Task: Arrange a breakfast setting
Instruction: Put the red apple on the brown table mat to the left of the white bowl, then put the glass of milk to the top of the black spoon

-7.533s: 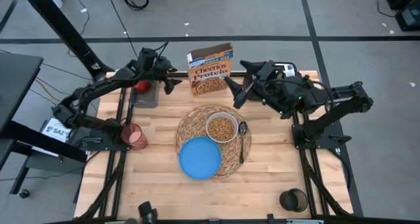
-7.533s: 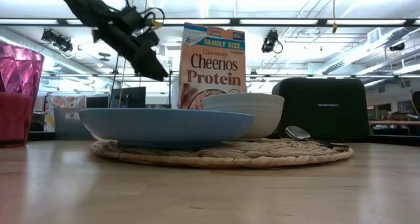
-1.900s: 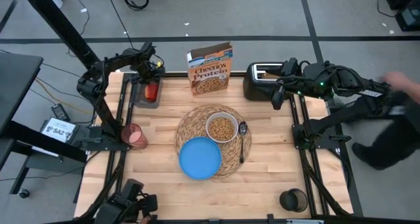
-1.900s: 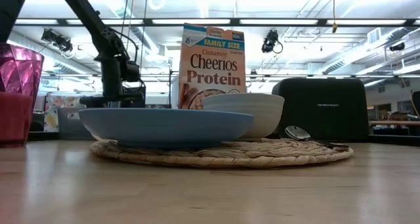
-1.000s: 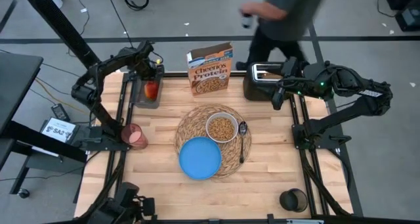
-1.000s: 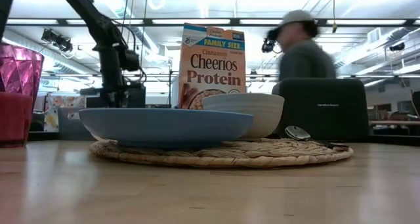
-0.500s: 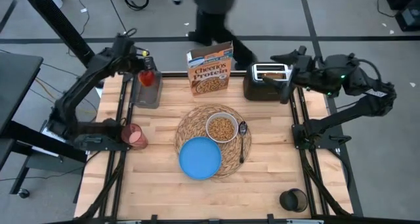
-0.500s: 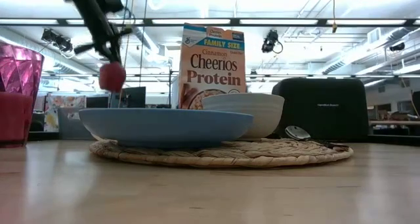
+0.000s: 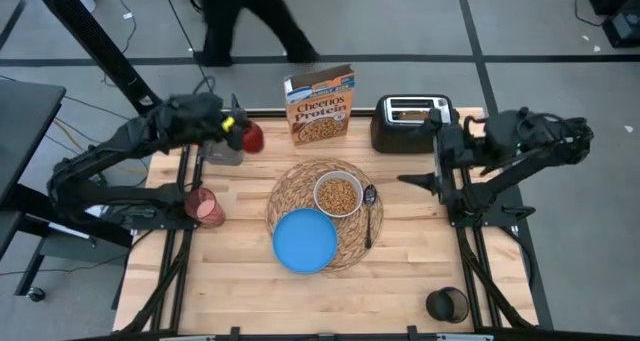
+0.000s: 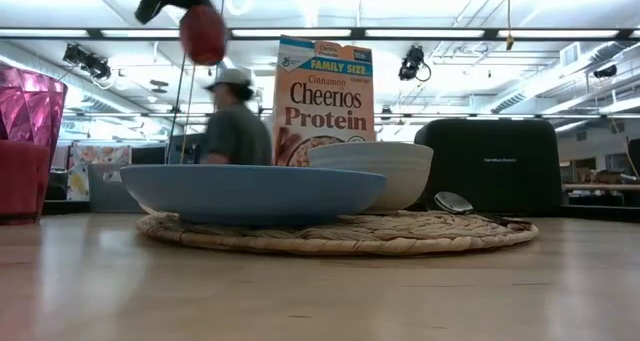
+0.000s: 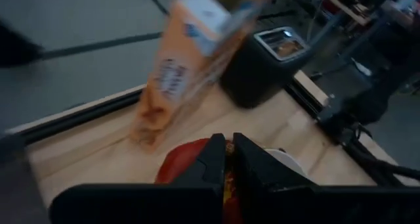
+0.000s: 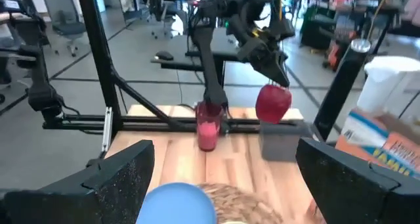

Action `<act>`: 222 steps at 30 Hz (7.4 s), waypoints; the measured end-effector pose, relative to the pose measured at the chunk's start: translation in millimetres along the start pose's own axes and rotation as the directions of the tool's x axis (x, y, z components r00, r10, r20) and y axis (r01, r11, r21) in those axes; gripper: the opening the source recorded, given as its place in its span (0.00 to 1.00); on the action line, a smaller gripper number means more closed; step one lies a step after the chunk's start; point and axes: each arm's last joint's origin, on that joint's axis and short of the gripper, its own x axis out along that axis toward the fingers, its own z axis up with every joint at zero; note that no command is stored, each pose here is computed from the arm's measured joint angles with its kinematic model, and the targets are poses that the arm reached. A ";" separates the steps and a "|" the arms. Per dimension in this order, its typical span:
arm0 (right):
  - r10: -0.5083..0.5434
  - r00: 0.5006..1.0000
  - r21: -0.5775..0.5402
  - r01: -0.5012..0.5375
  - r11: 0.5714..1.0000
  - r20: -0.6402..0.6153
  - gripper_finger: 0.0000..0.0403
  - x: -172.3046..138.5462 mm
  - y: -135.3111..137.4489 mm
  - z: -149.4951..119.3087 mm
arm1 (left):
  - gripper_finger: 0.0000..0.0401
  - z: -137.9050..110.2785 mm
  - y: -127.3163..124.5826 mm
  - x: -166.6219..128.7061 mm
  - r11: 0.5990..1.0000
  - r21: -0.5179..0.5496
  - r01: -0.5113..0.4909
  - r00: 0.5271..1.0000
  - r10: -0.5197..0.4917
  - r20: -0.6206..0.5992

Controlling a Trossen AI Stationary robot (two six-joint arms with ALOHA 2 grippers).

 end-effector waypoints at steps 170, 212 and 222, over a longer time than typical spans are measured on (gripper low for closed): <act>-0.164 0.880 -0.122 0.122 0.985 -0.445 0.89 148.5 5.3 -85.4 | 0.03 -118.4 -47.7 -21.5 0.934 0.144 -0.326 0.534 0.308 -0.788; 0.131 0.959 -0.035 -0.144 0.989 -0.251 0.91 300.2 -42.6 -143.8 | 0.03 -31.5 -163.3 3.4 0.858 0.430 0.281 0.790 0.048 -0.612; 0.161 0.917 -0.006 -0.175 0.985 -0.364 0.88 296.3 -41.6 -155.2 | 0.03 -45.9 -173.3 25.6 0.821 0.482 0.306 0.766 0.088 -0.637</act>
